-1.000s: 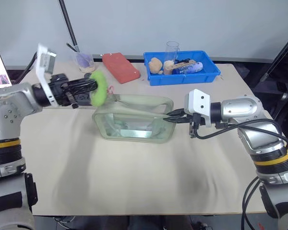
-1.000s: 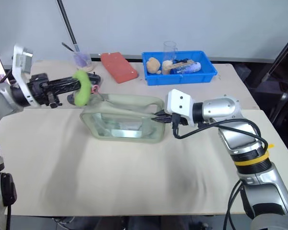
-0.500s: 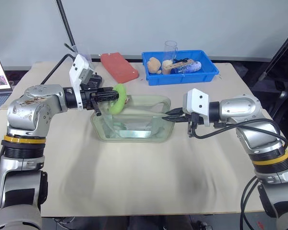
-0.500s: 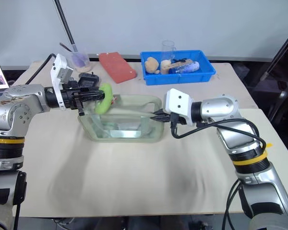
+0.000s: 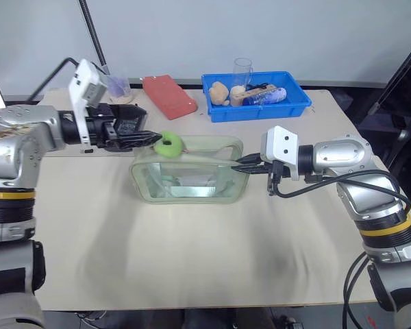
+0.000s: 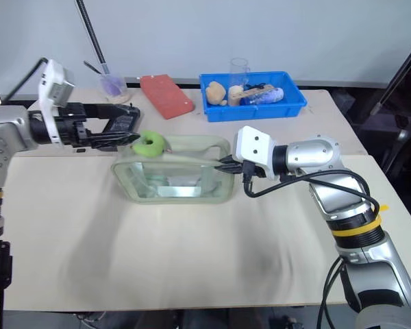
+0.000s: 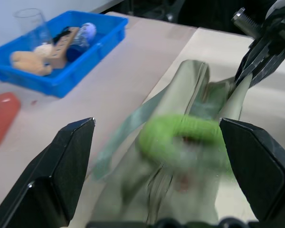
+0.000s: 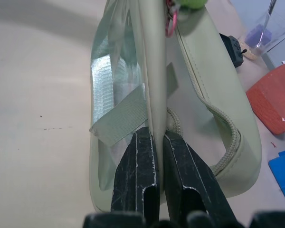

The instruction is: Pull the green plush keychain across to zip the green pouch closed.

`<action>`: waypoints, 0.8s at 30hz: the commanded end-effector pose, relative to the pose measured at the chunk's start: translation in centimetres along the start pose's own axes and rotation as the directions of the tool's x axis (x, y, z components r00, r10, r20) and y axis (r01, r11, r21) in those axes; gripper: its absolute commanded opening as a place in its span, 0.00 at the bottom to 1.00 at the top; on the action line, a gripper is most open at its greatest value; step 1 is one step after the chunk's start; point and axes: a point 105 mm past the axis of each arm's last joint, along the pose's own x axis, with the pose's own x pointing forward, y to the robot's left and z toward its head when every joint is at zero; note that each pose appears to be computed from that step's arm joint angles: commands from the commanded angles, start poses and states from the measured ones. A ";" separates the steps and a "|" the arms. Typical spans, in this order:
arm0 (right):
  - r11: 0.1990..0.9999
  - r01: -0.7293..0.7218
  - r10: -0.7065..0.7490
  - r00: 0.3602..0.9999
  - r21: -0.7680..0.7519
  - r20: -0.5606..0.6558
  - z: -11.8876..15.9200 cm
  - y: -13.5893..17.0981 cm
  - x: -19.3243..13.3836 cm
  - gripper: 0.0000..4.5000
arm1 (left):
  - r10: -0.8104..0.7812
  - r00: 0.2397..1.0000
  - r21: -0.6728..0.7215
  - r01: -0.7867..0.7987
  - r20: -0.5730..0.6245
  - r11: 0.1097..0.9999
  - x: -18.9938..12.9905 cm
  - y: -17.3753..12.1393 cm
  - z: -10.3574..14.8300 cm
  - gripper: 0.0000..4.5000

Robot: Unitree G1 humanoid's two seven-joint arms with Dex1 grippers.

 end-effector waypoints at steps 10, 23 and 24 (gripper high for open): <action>0.999 0.023 -0.021 0.999 -0.042 0.029 1.1 -0.9 -0.4 0.00 | 0.024 0.986 0.151 0.000 -0.162 0.989 -3.2 -1.9 -2.9 0.99; 0.999 0.012 -0.010 0.999 -0.045 0.035 1.6 -1.0 -0.3 0.00 | 0.036 0.980 0.201 0.004 -0.198 0.980 -1.1 -2.9 -7.0 0.51; 0.999 0.012 -0.010 0.999 -0.044 0.037 1.6 -0.9 -0.3 0.00 | 0.045 0.979 0.199 -0.004 -0.200 0.980 -1.1 -2.7 -7.2 0.40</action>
